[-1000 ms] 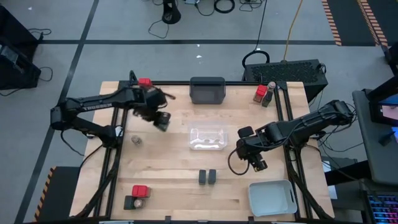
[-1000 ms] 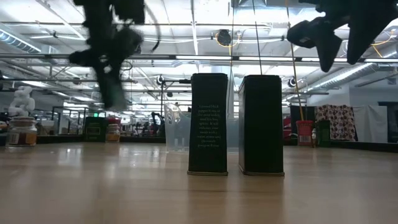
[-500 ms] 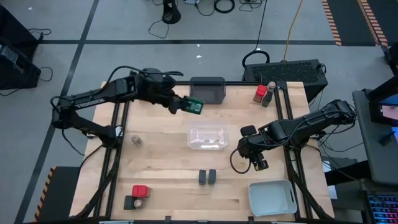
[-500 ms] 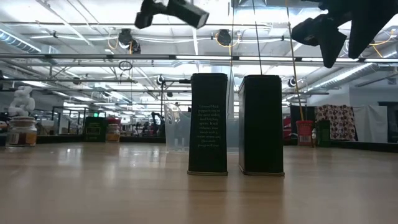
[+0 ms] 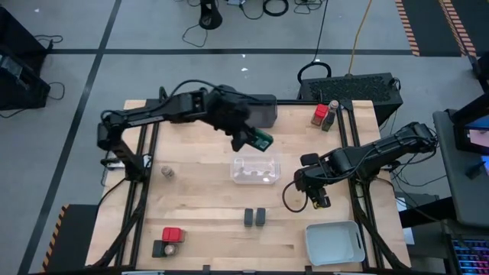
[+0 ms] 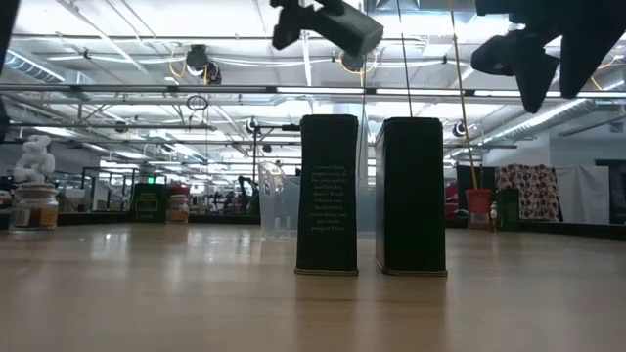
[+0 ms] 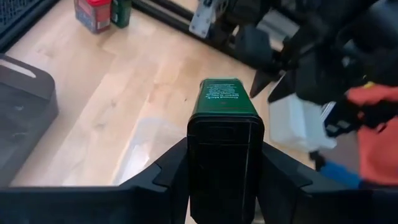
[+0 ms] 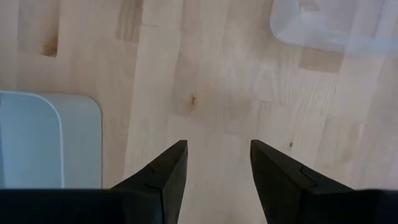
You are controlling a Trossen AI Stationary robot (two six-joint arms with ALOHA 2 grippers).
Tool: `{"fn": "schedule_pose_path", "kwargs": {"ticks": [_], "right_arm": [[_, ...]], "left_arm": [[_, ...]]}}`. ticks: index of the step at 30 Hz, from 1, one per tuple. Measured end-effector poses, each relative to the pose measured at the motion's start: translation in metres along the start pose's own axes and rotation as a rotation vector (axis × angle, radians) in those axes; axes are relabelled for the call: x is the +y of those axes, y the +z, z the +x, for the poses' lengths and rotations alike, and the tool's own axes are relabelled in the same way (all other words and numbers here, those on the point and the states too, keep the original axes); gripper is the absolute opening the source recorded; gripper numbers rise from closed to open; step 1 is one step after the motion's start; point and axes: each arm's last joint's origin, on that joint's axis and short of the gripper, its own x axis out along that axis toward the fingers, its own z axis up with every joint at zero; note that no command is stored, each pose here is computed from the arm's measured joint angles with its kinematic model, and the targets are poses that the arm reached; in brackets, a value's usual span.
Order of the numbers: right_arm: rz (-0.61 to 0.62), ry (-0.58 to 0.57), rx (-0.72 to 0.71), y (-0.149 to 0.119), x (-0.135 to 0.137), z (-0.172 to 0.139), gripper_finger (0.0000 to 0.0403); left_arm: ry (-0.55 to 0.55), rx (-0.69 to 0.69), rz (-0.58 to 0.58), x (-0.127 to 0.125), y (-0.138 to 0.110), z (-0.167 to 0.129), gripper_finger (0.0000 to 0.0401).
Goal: Sort spices by type
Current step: Put the green seasoning bottle into the transparent bin
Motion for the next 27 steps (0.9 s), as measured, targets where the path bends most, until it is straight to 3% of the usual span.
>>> {"fn": "schedule_pose_path", "kwargs": {"ticks": [9, 15, 18, 22, 27], "right_arm": [[-0.028, 0.002, 0.017, -0.004, 0.010, 0.000, 0.0157], [-0.081, -0.095, -0.053, -0.010, 0.017, -0.011, 0.0157], [-0.105, -0.134, -0.146, -0.018, 0.019, -0.026, 0.0157], [-0.177, -0.101, -0.372, -0.036, 0.016, -0.043, 0.0157], [-0.191, -0.066, -0.642, -0.065, 0.004, -0.044, 0.0157]], "left_arm": [[0.055, 0.139, 0.169, 0.002, 0.006, 0.045, 0.0146], [0.072, 0.238, 0.178, 0.017, -0.006, 0.086, 0.0146], [0.083, 0.280, 0.173, 0.024, -0.013, 0.104, 0.0146], [0.102, 0.321, 0.253, 0.028, -0.020, 0.122, 0.0146], [0.148, 0.350, 0.288, 0.029, -0.028, 0.137, 0.0146]]}}
